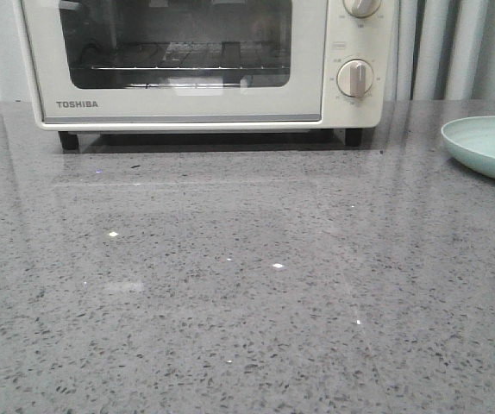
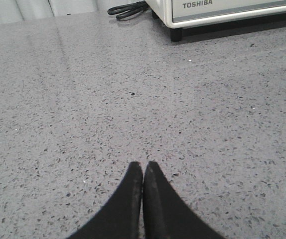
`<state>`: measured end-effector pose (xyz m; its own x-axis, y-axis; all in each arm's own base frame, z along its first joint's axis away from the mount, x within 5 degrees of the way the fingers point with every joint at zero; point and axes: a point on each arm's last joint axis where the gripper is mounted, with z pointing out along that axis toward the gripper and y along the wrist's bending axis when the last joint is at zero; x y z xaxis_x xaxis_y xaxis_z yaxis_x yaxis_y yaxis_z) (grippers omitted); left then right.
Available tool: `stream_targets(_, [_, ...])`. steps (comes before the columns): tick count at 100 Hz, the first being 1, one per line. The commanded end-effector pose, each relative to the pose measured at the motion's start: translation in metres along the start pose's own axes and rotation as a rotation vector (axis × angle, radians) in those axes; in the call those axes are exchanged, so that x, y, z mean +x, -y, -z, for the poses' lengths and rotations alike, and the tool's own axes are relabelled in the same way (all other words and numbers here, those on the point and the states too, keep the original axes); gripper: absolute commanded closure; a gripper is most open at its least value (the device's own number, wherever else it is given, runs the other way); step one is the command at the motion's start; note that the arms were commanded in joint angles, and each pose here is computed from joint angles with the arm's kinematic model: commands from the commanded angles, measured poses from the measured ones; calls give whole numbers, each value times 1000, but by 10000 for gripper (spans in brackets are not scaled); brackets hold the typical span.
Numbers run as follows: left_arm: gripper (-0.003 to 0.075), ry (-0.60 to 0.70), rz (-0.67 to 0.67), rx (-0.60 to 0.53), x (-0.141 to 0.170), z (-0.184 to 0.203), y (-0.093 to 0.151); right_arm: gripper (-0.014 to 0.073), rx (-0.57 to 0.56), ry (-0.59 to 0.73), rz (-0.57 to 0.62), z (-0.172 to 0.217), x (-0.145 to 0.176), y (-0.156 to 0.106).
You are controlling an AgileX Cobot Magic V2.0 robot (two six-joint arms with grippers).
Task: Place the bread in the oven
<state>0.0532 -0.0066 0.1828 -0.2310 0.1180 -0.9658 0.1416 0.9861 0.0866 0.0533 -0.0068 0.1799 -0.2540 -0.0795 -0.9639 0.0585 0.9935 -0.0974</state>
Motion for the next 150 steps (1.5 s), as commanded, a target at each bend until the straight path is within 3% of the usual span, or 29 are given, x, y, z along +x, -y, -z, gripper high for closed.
stream_targets(1, [741,65,13,-5,1,0,0,643,1,23,3,-1,5,-1])
stream_targets(71, [741,65,13,-5,1,0,0,643,1,23,3,-1,5,-1])
stream_targets(86, [741,70,10,-6,0,0,0,643,7,104,48,-1,-3,0])
stream_targets(94, [741,117,80,9,-4,0,1,643,-5,197,46,1,-11,-2])
stream_targets(98, [741,180,172,25,-10,1,1,643,-23,282,1,3,-19,-3])
stream_targets(105, [741,284,466,64,-19,3,0,643,-77,438,-232,8,-32,-3])
stream_targets(111, [741,345,615,68,-24,5,-3,643,-95,524,-358,11,-39,-1])
stream_targets(126, [741,436,906,59,-29,8,-11,643,-113,458,-565,9,-34,1])
stream_targets(138, [742,466,941,71,-38,12,-13,643,-118,500,-618,12,-41,3])
stream_targets(150, [742,412,675,145,-72,22,-4,643,-136,487,-597,20,-62,3])
